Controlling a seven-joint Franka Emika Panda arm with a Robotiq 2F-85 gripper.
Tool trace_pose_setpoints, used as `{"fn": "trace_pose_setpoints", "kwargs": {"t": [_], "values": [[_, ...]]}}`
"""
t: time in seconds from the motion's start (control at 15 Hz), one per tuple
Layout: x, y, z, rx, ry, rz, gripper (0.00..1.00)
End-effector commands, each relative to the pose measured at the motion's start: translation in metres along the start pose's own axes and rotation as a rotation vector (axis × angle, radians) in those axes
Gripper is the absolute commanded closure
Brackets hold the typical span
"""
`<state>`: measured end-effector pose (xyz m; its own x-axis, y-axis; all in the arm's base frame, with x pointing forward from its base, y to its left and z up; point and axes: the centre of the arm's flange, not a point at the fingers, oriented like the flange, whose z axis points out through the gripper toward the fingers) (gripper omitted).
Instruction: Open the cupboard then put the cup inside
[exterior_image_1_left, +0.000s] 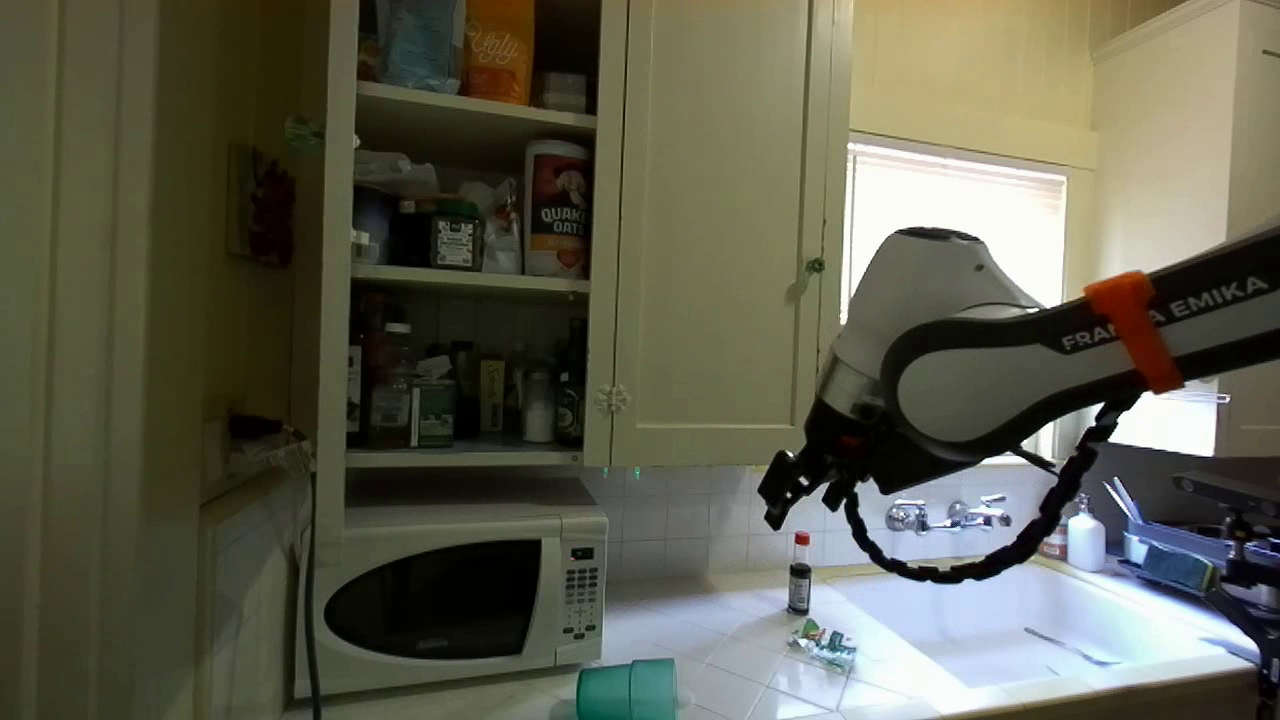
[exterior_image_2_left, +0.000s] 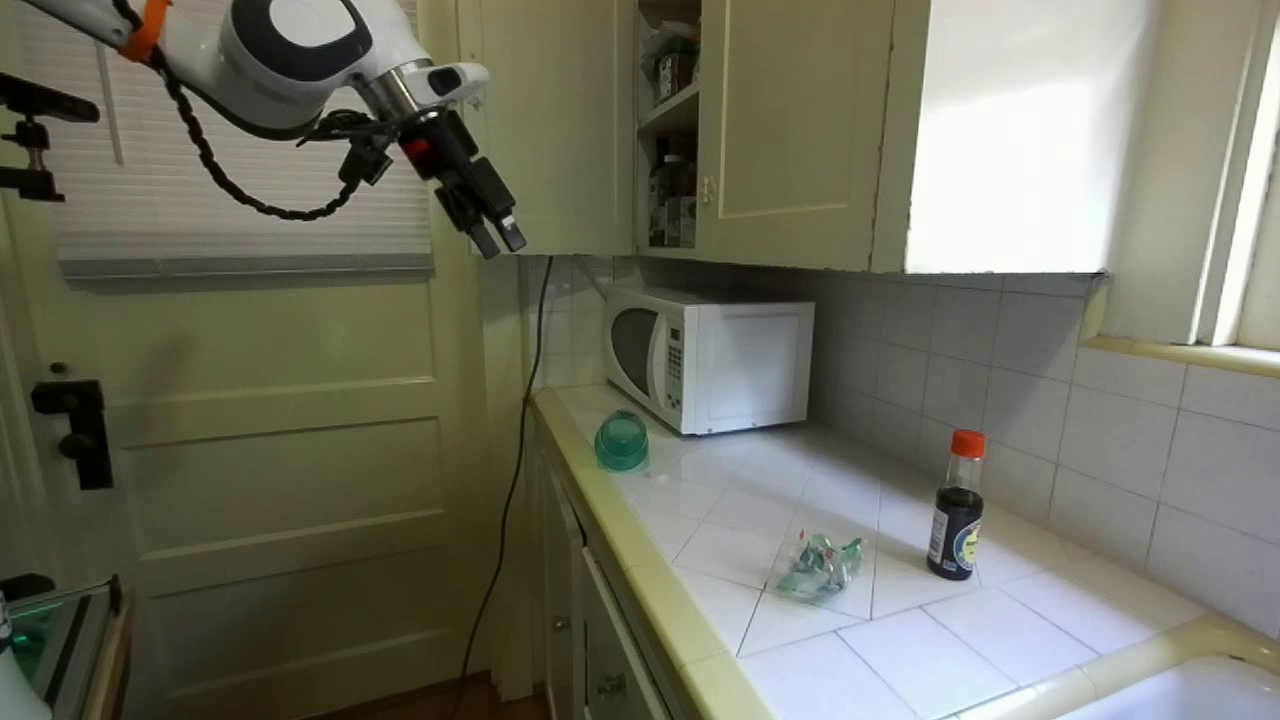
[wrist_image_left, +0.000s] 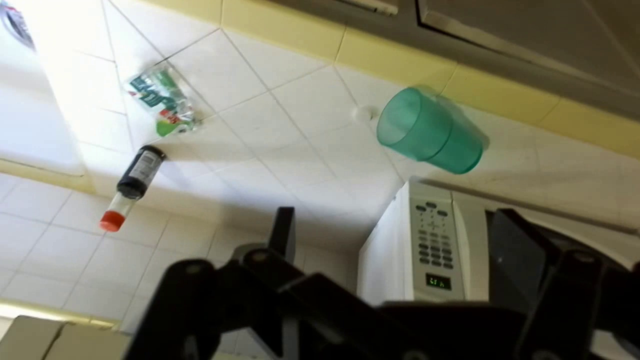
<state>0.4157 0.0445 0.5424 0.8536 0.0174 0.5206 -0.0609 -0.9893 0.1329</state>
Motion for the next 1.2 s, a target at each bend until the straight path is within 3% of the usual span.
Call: {"fn": "trace_pose_setpoints", "kwargs": {"t": [0.0, 0.2, 0.27, 1.13], "values": [[0.014, 0.029, -0.041, -0.033, 0.067, 0.056, 0.0], [0.026, 0.044, -0.071, -0.013, 0.109, 0.074, 0.0], [0.024, 0.037, -0.055, -0.017, 0.117, 0.069, 0.0], [0.026, 0.037, -0.056, -0.017, 0.118, 0.067, 0.0]]}}
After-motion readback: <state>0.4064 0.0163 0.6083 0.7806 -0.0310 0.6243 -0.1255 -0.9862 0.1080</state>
